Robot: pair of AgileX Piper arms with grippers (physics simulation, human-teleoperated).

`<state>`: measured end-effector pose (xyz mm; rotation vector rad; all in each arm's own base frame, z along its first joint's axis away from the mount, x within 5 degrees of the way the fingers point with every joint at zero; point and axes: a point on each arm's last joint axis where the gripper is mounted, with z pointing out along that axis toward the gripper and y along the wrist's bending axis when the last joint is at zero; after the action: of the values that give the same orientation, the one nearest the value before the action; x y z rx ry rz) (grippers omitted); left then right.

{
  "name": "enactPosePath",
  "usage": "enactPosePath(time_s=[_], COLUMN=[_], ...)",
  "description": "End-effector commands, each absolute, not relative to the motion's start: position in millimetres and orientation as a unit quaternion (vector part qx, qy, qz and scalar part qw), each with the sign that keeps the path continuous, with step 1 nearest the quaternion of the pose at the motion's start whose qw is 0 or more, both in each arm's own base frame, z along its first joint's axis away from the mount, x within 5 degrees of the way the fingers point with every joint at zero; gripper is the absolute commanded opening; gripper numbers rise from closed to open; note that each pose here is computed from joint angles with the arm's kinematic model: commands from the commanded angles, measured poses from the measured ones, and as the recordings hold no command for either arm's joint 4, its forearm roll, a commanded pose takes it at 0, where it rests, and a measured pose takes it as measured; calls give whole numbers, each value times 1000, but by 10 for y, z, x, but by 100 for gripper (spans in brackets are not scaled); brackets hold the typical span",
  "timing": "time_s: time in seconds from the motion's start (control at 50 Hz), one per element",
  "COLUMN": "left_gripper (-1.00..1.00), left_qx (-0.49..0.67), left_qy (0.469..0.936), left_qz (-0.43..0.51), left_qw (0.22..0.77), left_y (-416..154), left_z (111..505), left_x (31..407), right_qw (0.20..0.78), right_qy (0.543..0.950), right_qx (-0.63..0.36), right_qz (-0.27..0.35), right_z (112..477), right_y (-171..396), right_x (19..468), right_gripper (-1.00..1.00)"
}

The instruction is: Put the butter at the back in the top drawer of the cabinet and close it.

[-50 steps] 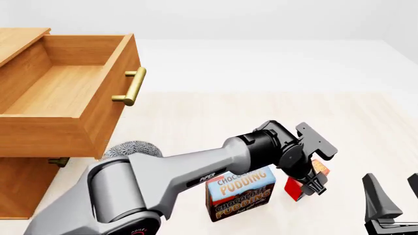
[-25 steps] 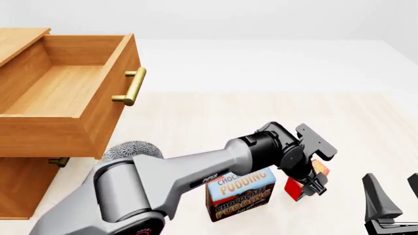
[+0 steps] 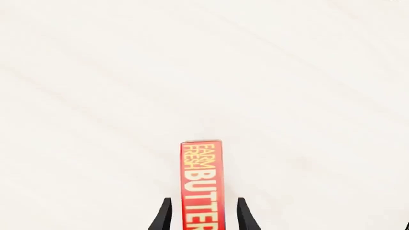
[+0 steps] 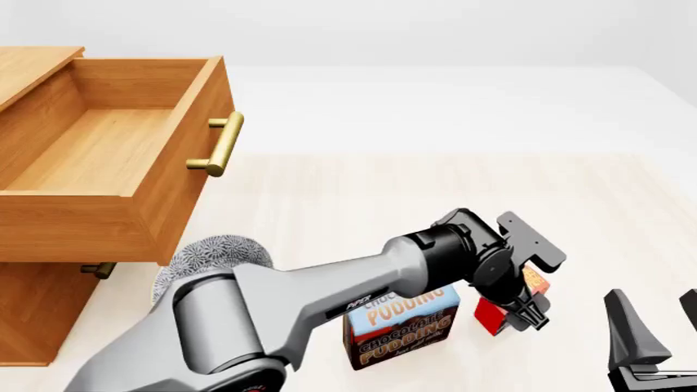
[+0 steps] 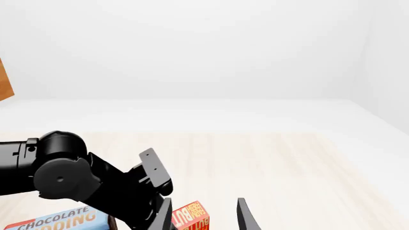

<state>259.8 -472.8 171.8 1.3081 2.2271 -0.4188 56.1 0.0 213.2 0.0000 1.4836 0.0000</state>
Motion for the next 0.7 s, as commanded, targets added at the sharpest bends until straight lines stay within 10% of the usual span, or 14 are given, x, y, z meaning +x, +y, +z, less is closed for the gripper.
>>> enactPosePath(time_s=[0.02,0.7], left_gripper=[100,100], left_qx=[479,468], left_qy=[824,832], left_qz=[-156,-157], left_qw=[260,253], left_y=[-4737,-4777], left_z=[1707,1572], left_x=[2617,2623], right_qw=[737,737], right_qy=[676,676], right_qx=[0,0], right_qz=[0,0], right_z=[2132,2132], right_y=[0,0], right_x=[561,561], right_gripper=[100,100])
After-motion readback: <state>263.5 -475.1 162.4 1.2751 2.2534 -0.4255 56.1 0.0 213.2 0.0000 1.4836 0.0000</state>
